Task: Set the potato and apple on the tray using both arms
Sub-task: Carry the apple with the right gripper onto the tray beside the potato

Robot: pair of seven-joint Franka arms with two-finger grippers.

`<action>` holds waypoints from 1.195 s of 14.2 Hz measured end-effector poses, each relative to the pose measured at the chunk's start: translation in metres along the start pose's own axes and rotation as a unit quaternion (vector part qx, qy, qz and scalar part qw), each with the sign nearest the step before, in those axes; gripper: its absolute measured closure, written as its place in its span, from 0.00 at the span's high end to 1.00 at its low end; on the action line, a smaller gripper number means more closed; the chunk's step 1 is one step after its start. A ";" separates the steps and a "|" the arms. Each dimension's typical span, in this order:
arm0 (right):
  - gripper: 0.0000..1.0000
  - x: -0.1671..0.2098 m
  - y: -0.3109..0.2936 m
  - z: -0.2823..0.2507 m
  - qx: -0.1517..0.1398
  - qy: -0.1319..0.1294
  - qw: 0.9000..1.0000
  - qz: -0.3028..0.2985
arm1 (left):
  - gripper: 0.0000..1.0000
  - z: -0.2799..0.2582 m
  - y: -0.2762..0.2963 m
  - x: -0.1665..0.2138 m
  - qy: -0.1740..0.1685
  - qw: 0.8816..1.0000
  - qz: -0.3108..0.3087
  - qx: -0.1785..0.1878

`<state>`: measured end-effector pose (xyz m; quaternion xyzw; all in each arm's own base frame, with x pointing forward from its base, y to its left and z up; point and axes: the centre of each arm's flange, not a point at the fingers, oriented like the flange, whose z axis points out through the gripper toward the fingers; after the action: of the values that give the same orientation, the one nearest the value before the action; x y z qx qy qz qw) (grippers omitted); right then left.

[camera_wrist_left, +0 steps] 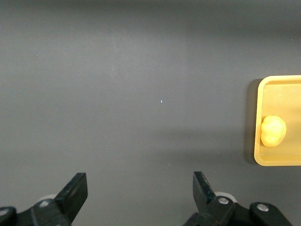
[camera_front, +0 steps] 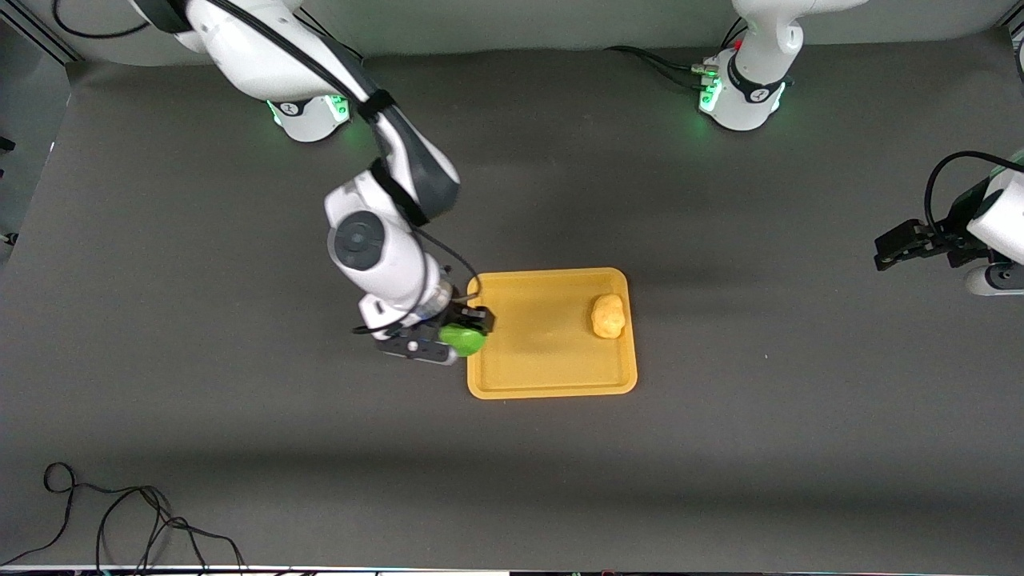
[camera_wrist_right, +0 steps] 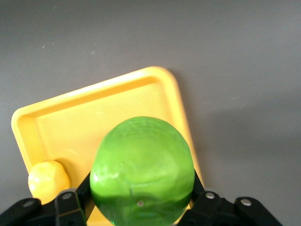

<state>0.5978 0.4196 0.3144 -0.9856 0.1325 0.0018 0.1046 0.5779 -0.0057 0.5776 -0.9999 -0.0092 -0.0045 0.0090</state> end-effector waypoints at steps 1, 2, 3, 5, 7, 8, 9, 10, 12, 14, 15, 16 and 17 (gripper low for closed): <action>0.78 -0.008 -0.022 0.022 0.002 -0.001 1.000 0.004 | 1.00 0.000 0.000 0.000 -0.001 1.000 0.004 0.000; 0.78 -0.016 -0.041 0.045 0.003 -0.002 1.000 0.003 | 1.00 0.001 0.000 0.000 -0.002 1.000 0.009 0.000; 0.78 -0.026 -0.057 0.068 0.003 -0.004 1.000 -0.002 | 1.00 0.001 0.000 -0.001 -0.003 1.000 0.011 0.000; 0.78 -0.046 -0.075 0.107 -0.006 -0.007 1.000 -0.018 | 1.00 0.002 0.000 -0.001 -0.004 1.000 0.013 0.000; 0.78 -0.056 -0.076 0.132 -0.027 -0.003 0.999 -0.032 | 1.00 0.003 0.000 -0.001 -0.005 1.000 0.013 0.000; 0.78 -0.058 -0.073 0.141 -0.035 -0.003 0.999 -0.034 | 1.00 0.003 0.000 -0.001 -0.005 1.000 0.014 0.000; 0.78 -0.059 -0.071 0.145 -0.039 -0.004 0.999 -0.034 | 1.00 0.003 0.000 -0.001 -0.005 1.000 0.014 0.000; 0.78 -0.057 -0.072 0.144 -0.038 -0.002 0.999 -0.034 | 1.00 0.003 0.000 -0.001 -0.006 1.000 0.014 0.000; 0.78 -0.053 -0.071 0.138 -0.038 0.001 0.999 -0.032 | 1.00 0.003 0.000 -0.001 -0.006 1.000 0.015 0.000; 0.78 -0.049 -0.069 0.136 -0.038 0.002 0.999 -0.029 | 1.00 0.003 0.000 -0.001 -0.006 1.000 0.015 0.000; 0.78 -0.049 -0.069 0.136 -0.038 0.002 0.999 -0.029 | 1.00 0.003 0.000 -0.001 -0.006 1.000 0.015 0.000; 0.78 -0.050 -0.069 0.137 -0.039 0.001 0.999 -0.030 | 1.00 0.003 0.000 -0.001 -0.006 1.000 0.015 0.000; 0.78 -0.050 -0.069 0.137 -0.040 0.001 0.999 -0.030 | 1.00 0.003 0.000 -0.001 -0.006 1.000 0.015 0.000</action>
<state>0.5706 0.5263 0.1964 -0.9926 0.1026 0.0032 0.0655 0.5769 -0.0060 0.5744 -0.9999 0.0063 0.0014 0.0091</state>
